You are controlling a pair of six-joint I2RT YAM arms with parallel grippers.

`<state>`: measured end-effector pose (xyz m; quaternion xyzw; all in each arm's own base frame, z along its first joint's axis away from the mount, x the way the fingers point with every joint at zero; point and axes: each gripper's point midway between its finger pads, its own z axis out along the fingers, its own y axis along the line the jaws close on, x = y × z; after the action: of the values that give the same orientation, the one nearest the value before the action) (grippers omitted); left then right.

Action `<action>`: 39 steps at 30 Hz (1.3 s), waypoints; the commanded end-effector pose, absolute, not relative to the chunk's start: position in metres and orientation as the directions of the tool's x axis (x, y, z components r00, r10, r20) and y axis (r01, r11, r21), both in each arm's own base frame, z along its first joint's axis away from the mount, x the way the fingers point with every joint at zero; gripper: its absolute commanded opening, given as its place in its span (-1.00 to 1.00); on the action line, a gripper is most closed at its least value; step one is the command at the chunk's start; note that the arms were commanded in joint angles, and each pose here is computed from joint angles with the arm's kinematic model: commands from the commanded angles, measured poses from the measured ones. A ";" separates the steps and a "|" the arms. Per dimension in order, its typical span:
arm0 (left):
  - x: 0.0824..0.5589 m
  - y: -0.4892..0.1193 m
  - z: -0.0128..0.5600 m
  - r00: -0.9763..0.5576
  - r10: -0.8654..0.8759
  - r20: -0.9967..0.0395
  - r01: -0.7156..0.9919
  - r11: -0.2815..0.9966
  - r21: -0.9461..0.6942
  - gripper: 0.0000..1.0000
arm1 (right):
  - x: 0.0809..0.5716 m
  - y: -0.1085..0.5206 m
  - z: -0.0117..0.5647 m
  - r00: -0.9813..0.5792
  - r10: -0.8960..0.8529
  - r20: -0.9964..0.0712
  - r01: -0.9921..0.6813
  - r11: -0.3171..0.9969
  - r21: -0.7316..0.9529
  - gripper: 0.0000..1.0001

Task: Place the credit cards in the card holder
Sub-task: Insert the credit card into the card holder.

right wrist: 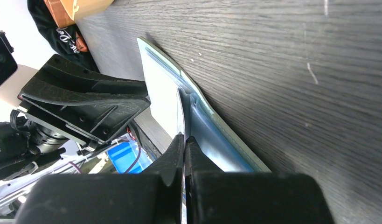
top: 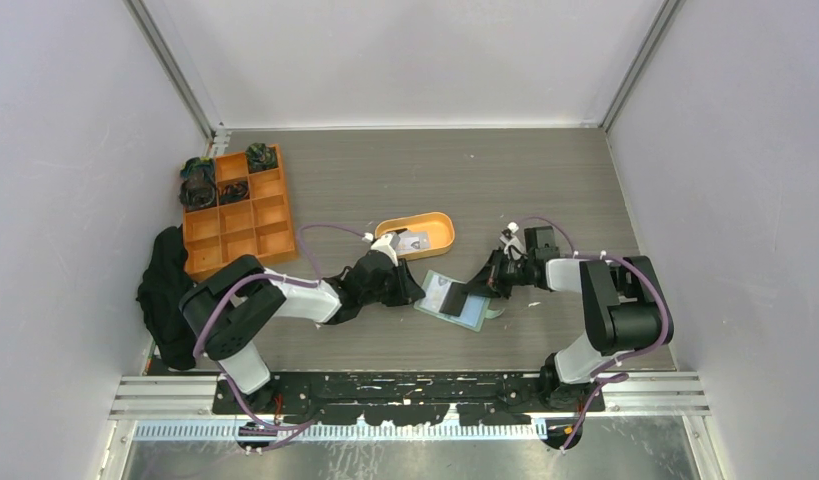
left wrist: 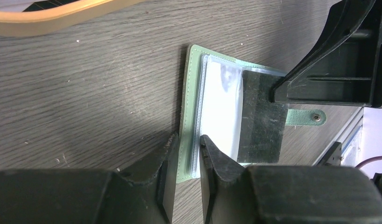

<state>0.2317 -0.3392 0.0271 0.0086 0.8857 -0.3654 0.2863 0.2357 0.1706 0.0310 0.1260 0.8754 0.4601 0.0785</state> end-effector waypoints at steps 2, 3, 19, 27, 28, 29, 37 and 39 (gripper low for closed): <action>0.203 -0.321 -0.014 -0.899 -0.114 -0.422 0.178 0.786 -0.592 -0.51 | 0.246 0.164 0.027 -0.939 0.335 -0.081 0.137 0.580 0.803 -0.98; 0.204 -0.323 -0.013 -0.899 -0.115 -0.422 0.180 0.783 -0.596 -0.51 | 0.246 0.163 0.025 -0.938 0.337 -0.077 0.143 0.581 0.801 -0.98; 0.200 -0.330 -0.016 -0.911 -0.110 -0.398 0.181 0.760 -0.625 -0.56 | 0.255 0.182 0.027 -0.962 0.255 -0.095 0.061 0.543 0.838 -0.98; 0.204 -0.323 -0.018 -0.902 -0.111 -0.416 0.174 0.790 -0.588 -0.57 | 0.239 0.182 0.031 -0.978 0.206 -0.040 0.081 0.544 0.835 -0.98; 0.205 -0.322 -0.019 -0.901 -0.112 -0.418 0.171 0.796 -0.581 -0.57 | 0.239 0.181 0.033 -0.977 0.208 -0.052 0.072 0.547 0.834 -0.98; 0.205 -0.320 -0.020 -0.901 -0.112 -0.420 0.168 0.801 -0.575 -0.57 | 0.239 0.180 0.034 -0.975 0.215 -0.063 0.068 0.553 0.830 -0.98; 0.205 -0.313 -0.026 -0.899 -0.117 -0.422 0.154 0.817 -0.555 -0.58 | 0.255 0.148 0.044 -0.928 0.347 -0.136 0.100 0.584 0.806 -0.98; 0.206 -0.315 -0.026 -0.899 -0.120 -0.422 0.155 0.814 -0.560 -0.58 | 0.254 0.148 0.047 -0.931 0.335 -0.146 0.080 0.579 0.811 -0.98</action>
<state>0.2323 -0.3460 0.0251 0.0031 0.8799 -0.3849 0.2785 0.2532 0.1542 0.0404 0.1272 0.8769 0.4471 0.1221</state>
